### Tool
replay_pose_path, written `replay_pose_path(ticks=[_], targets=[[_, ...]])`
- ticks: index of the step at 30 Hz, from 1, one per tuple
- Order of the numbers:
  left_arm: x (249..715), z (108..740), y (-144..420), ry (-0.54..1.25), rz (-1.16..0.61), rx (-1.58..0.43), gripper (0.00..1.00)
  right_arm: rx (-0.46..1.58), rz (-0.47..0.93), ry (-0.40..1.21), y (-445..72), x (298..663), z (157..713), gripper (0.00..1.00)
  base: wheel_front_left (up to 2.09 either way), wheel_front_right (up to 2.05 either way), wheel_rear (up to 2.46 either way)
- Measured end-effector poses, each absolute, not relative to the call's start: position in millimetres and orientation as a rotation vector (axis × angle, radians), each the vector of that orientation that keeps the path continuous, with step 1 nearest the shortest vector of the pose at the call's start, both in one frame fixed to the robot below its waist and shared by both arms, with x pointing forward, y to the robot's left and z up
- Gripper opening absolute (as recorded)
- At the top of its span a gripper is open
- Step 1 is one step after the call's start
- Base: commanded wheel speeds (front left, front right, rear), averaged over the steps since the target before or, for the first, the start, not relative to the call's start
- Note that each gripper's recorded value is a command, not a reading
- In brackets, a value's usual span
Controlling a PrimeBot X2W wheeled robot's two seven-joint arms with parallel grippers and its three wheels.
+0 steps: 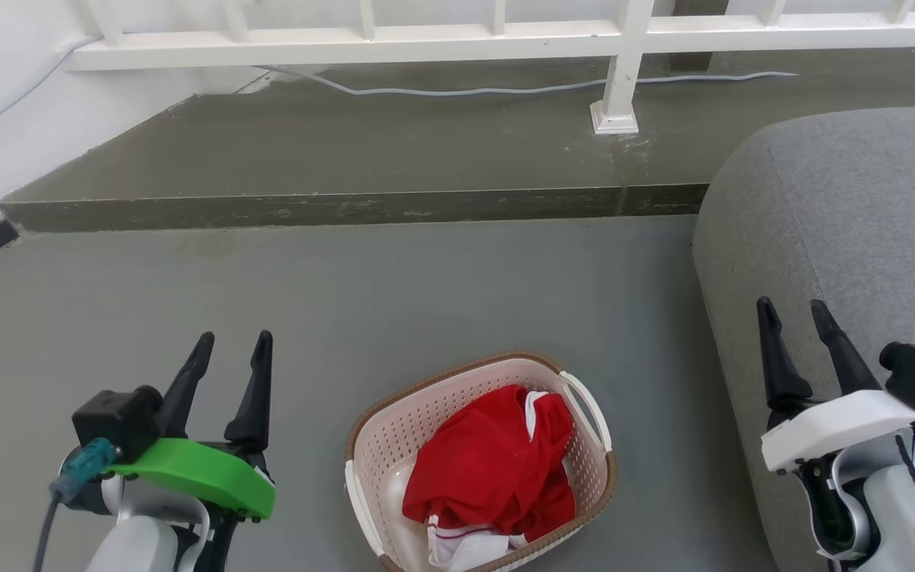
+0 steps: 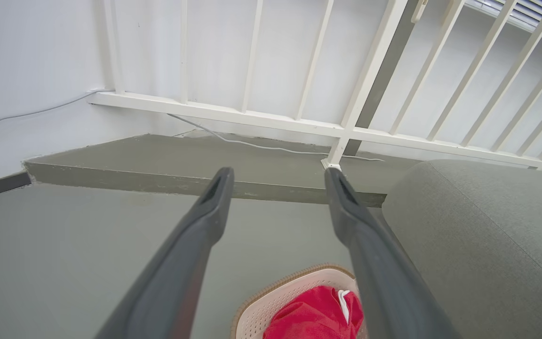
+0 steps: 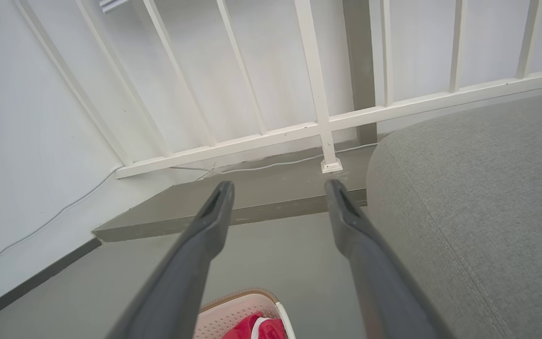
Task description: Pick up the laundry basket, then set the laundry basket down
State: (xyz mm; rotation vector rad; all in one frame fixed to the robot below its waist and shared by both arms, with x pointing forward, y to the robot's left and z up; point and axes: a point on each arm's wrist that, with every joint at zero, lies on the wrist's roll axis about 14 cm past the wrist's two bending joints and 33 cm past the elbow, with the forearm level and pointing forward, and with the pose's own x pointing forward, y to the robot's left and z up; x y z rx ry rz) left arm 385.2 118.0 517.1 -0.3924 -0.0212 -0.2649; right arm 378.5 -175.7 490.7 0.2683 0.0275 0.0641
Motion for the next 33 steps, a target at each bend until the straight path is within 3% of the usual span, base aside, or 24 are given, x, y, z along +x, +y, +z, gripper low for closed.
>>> replay_pose_path(ticks=[15,33], targets=[[380,513,108,-0.054,-0.301,-0.216,1.00,0.088,0.104,-0.007,-167,376,491,1.00,0.00,0.00,0.00],[380,504,110,-0.027,-0.285,-0.213,1.00,0.089,0.090,0.012,-170,374,484,1.00,0.00,0.00,0.00]])
